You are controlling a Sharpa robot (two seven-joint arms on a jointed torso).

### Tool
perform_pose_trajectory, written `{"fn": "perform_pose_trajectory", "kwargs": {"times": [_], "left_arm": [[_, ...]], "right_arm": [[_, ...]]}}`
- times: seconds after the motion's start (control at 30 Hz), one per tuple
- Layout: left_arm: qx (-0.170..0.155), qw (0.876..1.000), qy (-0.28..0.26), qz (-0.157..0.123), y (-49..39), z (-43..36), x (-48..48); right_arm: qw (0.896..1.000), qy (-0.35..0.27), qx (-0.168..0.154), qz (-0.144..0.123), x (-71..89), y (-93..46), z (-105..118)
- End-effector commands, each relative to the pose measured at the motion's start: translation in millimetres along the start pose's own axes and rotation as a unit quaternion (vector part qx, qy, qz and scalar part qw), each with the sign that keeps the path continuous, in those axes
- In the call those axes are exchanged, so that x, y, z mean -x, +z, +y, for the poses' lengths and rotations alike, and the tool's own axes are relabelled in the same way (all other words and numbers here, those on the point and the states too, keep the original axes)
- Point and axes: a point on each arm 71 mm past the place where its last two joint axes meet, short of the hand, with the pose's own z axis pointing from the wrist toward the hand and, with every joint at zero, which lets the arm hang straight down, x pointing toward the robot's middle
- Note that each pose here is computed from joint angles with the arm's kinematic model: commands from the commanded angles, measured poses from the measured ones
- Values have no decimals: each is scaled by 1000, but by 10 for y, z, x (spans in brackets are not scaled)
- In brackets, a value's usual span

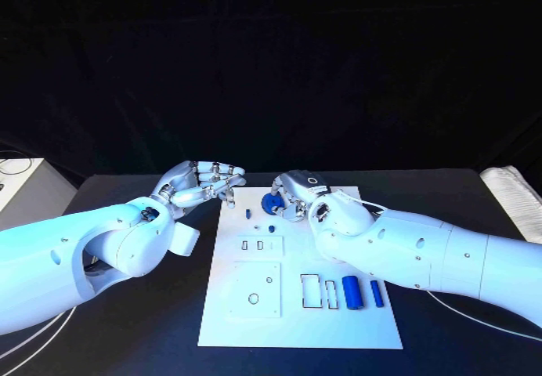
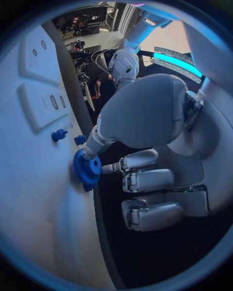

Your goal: Assemble the parts on the task board

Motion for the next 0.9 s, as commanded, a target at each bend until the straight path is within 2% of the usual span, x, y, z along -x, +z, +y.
{"fn": "perform_pose_trajectory", "kwargs": {"times": [0.03, 0.33, 0.7, 0.9], "left_arm": [[-3, 1000, -2, 11, 5, -12, -27], [-3, 1000, -1, 11, 6, -10, -25], [-2, 1000, -1, 11, 4, -10, -24], [-2, 1000, -1, 9, 3, -10, -20]], "right_arm": [[1000, -13, -1, 28, -102, -19, 6], [999, -19, -2, 46, -139, -16, 15], [999, -19, -5, 45, -149, 6, 13], [998, -5, -6, 55, -167, 17, 4]]}}
